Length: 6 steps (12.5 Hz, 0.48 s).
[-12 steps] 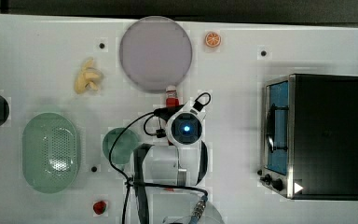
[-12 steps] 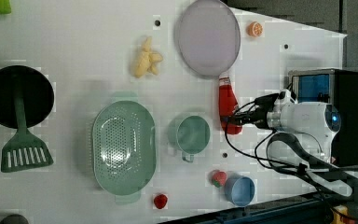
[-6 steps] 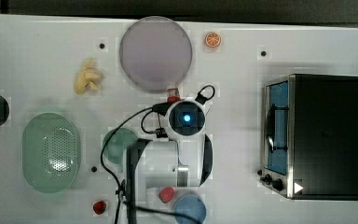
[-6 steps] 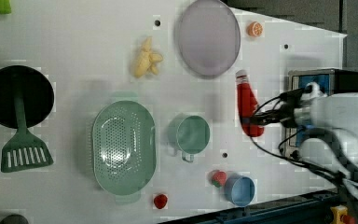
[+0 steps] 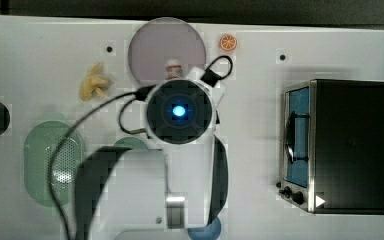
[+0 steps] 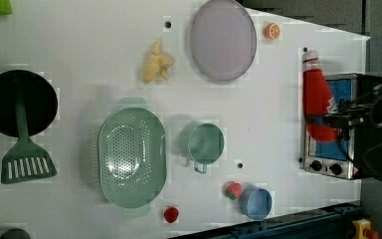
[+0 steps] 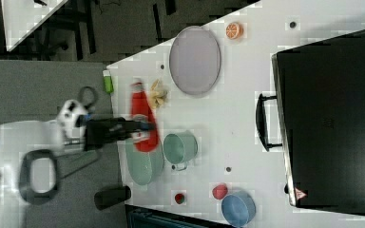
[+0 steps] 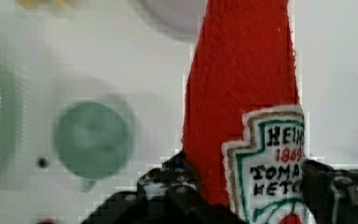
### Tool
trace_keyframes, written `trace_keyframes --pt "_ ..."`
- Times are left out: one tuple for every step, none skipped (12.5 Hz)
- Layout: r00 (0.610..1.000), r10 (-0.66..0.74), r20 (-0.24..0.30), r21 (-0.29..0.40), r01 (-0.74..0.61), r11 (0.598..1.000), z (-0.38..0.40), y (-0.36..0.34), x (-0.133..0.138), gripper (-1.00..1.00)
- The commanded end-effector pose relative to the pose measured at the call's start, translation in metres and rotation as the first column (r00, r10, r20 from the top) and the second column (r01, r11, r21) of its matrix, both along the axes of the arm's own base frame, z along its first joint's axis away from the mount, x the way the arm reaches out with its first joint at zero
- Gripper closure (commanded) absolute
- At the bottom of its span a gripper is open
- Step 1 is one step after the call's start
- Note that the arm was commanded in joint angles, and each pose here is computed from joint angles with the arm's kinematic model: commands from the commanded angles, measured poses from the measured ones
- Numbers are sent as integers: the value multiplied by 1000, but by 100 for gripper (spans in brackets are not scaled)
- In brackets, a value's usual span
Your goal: Pick Ketchup from the table and place it in strainer.
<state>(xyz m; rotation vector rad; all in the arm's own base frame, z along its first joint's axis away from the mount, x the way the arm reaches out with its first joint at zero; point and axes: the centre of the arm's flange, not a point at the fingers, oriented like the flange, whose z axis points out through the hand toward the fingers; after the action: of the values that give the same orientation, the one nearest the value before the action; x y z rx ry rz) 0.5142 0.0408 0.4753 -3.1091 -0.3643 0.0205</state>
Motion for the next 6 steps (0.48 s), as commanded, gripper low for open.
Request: trace_keyframes --pt "997 14 -80 7 -14 1000 -15 86 -6 -20" --pt "997 -5 -78 1 5 1000 -14 110 -12 -20" --pt "996 -36 -81 -8 36 999 -16 135 -19 -20" --pt "994 -73 -86 -16 72 997 -19 161 -28 -20" --pt "990 -106 -88 -23 104 994 -24 188 -38 -20" --pt "987 -136 -90 -27 134 991 -30 213 -48 -20"
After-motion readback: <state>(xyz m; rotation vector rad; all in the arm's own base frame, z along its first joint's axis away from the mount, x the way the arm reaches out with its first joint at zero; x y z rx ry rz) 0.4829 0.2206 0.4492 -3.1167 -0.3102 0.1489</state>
